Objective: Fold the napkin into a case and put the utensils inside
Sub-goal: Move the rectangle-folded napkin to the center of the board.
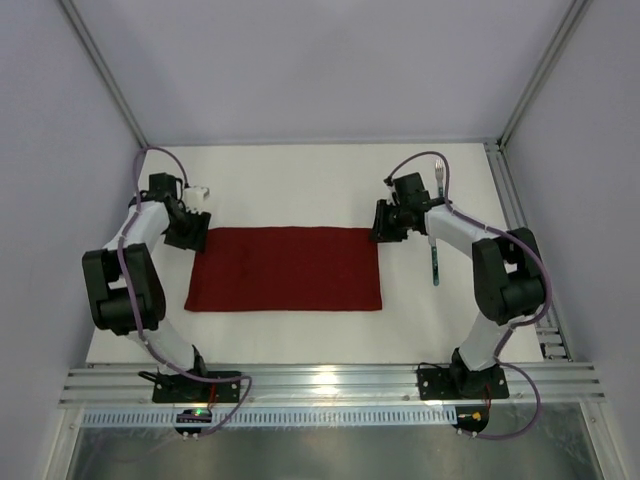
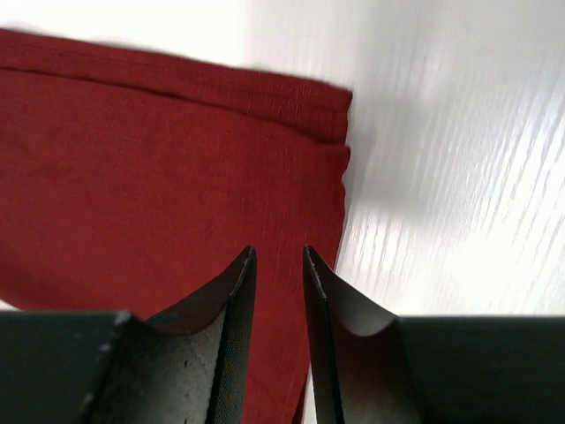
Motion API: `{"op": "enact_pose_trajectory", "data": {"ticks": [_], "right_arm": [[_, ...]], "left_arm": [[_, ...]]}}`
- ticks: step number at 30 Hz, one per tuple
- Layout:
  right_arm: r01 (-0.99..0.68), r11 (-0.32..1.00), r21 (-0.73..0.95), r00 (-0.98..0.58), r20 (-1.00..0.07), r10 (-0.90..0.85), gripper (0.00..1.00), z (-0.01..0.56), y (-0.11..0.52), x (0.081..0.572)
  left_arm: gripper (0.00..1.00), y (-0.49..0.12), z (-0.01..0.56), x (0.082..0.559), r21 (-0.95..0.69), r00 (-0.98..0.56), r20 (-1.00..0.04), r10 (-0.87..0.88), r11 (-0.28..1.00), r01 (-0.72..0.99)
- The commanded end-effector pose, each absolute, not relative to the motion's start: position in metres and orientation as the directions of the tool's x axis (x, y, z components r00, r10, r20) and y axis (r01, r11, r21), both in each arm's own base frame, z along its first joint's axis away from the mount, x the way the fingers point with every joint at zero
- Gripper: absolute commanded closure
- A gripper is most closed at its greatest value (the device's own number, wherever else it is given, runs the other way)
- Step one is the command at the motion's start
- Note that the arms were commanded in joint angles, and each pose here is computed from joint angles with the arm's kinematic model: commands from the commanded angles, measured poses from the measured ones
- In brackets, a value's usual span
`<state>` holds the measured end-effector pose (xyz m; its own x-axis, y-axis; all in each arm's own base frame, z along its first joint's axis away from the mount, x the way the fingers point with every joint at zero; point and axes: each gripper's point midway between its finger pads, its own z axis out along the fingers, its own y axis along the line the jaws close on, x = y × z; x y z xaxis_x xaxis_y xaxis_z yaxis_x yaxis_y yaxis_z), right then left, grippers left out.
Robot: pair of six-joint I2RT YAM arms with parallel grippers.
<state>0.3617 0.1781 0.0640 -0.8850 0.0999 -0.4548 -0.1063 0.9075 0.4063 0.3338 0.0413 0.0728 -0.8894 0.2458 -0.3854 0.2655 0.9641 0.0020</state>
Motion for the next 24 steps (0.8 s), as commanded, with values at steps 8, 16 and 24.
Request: {"op": "enact_pose_trajectory", "data": {"ticks": [8,16,24], "right_arm": [[-0.176,0.933,0.313,-0.867,-0.498,0.004,0.68,0.057,0.171,0.404],[-0.174,0.926,0.335,-0.873,-0.488,0.013,0.68,0.041,0.171,0.408],[-0.183,0.919,0.350,-0.877,-0.480,0.009,0.82,0.031,0.176,0.414]], "left_arm": [[0.41,0.055,0.039,0.414,-0.035,-0.898,-0.428,0.097,0.992,0.124],[0.45,0.057,0.022,0.428,-0.050,-0.905,-0.423,0.045,0.996,0.073],[0.60,0.052,0.020,0.433,-0.074,-0.892,-0.451,0.042,0.994,0.084]]}}
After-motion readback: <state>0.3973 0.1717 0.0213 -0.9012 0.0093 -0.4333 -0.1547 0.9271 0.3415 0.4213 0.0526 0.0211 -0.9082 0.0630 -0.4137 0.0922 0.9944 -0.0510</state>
